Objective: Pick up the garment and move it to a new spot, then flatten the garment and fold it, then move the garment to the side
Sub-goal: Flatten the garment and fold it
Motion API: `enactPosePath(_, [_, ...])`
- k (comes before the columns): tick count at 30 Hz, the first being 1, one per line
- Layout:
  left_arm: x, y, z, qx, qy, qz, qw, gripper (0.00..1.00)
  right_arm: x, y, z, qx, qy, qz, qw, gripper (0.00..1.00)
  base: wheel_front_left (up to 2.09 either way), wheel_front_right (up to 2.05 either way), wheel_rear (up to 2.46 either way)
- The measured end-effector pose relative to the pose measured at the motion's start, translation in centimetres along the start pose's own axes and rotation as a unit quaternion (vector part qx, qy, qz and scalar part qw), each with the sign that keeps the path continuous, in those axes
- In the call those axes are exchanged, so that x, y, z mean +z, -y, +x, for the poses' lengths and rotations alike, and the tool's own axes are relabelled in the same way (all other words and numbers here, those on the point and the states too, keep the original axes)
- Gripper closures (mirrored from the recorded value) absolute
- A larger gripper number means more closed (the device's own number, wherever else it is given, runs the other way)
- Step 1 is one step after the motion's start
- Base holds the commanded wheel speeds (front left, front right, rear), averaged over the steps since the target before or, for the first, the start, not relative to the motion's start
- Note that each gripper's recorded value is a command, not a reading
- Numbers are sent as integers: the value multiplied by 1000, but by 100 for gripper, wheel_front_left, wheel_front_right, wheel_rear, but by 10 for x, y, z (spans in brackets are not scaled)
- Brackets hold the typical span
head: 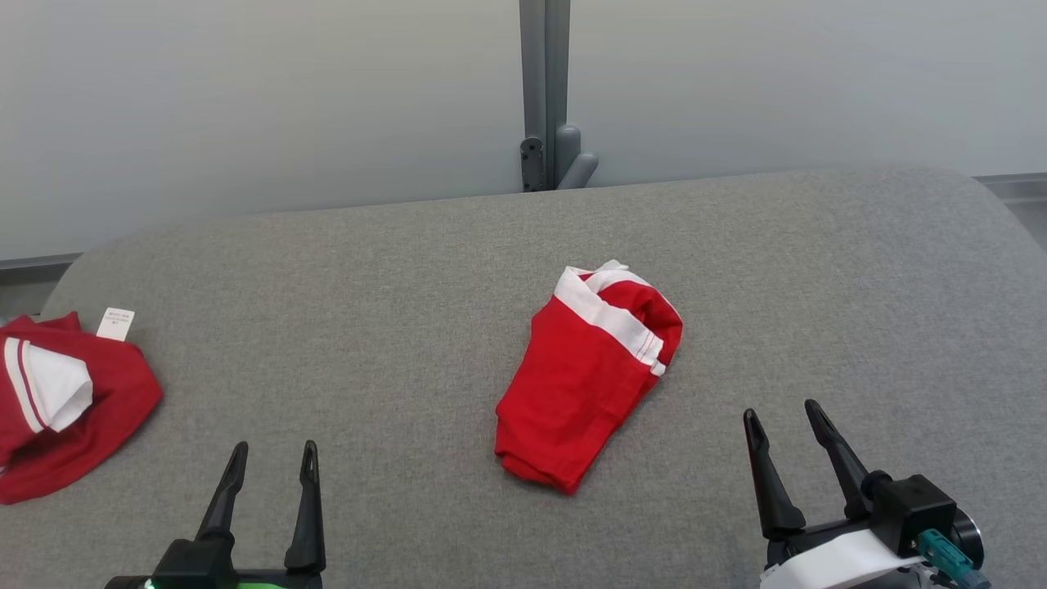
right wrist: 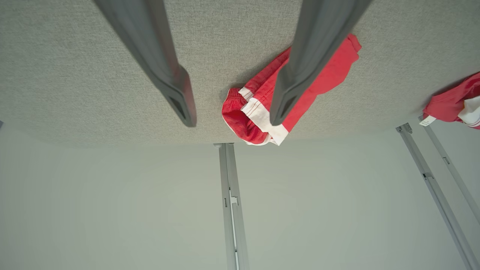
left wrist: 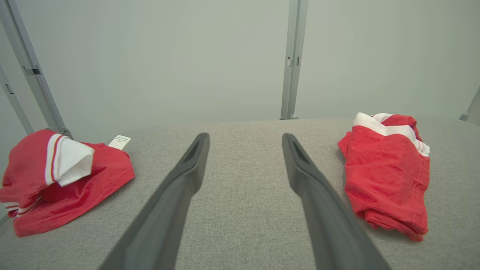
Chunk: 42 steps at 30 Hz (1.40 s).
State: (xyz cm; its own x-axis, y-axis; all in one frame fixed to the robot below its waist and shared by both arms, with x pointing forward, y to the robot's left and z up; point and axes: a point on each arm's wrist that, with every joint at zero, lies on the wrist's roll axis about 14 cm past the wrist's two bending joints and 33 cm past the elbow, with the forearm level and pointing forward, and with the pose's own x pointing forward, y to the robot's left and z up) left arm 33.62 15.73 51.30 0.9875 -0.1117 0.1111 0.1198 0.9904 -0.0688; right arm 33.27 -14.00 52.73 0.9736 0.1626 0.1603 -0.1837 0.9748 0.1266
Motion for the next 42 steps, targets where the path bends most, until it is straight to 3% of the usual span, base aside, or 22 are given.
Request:
enactPosePath(19, [-7, 4, -1, -6, -11, -4, 1000, 0, -2, -6, 4, 10, -3, 4, 1000, 0, 0, 0, 0])
enactPosePath(28, [-14, 4, -1, -5, -23, -8, 1000, 0, -26, -45, 13, 73, -39, 5, 997, 0, 0, 0, 0])
enactPosePath(34, [-16, 4, -2, -2, -25, -12, 1000, 0, -56, -81, 16, 134, -86, 5, 987, 0, 0, 0, 0])
enactPosePath(42, [-21, -1, 2, 7, -34, -18, 999, 0, -100, -104, 27, 189, -152, -21, 970, 0, 0, 0, 0])
